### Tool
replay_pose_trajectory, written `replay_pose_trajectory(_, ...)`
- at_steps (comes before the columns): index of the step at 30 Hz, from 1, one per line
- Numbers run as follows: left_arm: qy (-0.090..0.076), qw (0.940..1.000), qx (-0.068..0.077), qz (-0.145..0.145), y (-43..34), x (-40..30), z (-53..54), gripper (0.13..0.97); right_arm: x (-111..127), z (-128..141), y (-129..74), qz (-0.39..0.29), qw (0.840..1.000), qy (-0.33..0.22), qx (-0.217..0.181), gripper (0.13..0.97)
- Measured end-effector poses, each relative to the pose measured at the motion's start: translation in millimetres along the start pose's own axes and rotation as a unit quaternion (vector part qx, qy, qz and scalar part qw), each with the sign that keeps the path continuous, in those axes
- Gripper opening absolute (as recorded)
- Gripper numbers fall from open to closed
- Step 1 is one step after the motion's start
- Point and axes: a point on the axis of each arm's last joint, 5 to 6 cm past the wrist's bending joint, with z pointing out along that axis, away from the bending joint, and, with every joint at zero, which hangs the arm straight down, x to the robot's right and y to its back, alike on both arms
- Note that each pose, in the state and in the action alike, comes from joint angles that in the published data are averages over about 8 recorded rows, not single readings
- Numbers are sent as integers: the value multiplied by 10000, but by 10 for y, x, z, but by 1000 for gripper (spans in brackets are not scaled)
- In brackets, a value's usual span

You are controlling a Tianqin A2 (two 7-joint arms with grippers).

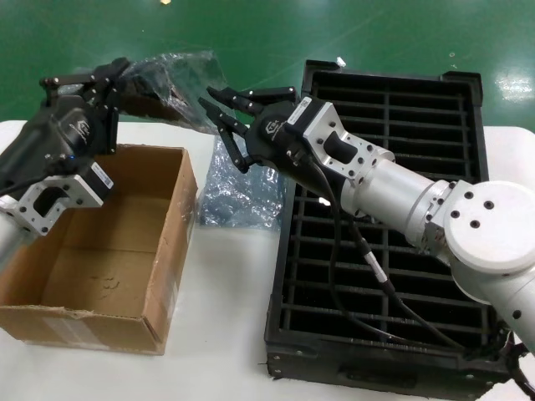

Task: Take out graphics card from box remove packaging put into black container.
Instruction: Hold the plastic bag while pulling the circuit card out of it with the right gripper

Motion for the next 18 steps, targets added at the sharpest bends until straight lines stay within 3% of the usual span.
replay_pose_trajectory(12,60,9995,268,167,-175,-14,-162,140,13,0,86,68,9999,-86,18,154)
replay_pose_trajectory(18,77,9991,324,247,-215,4,-164,140,-8,0,90,74,9998,-194,53,137)
